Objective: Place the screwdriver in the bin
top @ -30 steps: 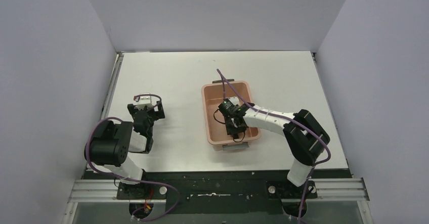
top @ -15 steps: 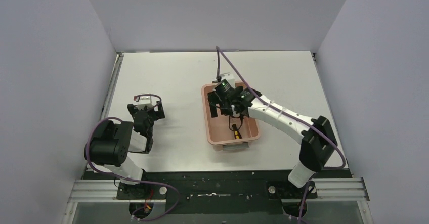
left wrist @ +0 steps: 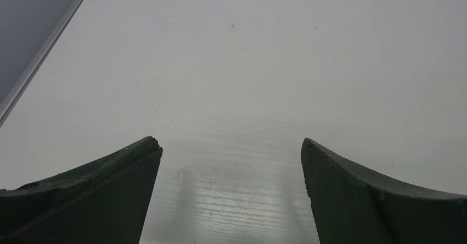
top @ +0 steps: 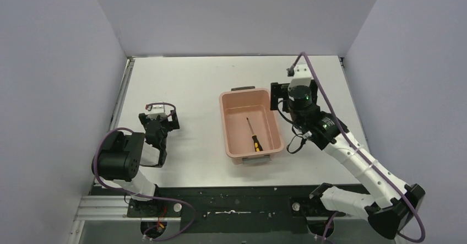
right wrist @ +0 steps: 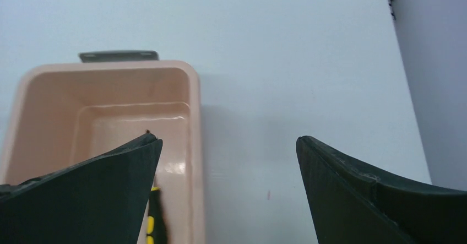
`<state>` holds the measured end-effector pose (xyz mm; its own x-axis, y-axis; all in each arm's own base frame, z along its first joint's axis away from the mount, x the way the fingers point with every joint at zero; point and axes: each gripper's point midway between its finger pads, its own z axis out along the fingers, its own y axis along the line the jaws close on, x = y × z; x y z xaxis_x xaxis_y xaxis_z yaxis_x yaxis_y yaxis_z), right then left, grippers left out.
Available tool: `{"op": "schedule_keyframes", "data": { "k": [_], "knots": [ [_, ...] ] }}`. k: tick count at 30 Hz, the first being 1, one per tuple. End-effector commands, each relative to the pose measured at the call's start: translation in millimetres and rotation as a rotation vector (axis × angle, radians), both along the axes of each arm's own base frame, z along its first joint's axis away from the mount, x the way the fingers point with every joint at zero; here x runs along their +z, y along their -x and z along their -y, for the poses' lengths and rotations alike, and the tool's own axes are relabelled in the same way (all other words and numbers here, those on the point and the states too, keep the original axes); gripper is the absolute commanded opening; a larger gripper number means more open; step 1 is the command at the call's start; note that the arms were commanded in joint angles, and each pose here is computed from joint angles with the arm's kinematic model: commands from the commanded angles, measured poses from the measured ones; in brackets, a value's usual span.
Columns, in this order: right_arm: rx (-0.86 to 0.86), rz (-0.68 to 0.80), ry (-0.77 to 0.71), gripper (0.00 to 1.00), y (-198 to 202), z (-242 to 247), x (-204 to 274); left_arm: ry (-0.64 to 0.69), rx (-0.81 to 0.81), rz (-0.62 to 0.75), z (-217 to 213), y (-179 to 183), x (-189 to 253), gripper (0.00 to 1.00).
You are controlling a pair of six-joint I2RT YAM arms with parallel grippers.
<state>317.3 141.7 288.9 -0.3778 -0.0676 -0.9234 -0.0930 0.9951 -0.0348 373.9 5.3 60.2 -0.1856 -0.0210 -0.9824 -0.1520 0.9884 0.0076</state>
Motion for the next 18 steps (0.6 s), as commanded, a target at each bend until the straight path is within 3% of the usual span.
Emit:
{"op": "schedule_keyframes", "data": {
  "k": [1, 10, 18],
  "knots": [
    [-0.083, 0.196, 0.134, 1.00, -2.7, 43.5, -5.6, 0.001, -0.013, 0.048, 1.1, -5.8, 13.9, 0.97],
    [-0.198, 0.317, 0.190, 1.00, 19.2, 97.4, -86.3, 0.000, -0.013, 0.045, 1.2, -5.3, 13.2, 0.97],
    [-0.280, 0.319, 0.044, 1.00, 22.3, 115.6, -143.4, -0.001, -0.012, 0.046, 0.8, -5.6, 13.3, 0.97]
  ]
}}
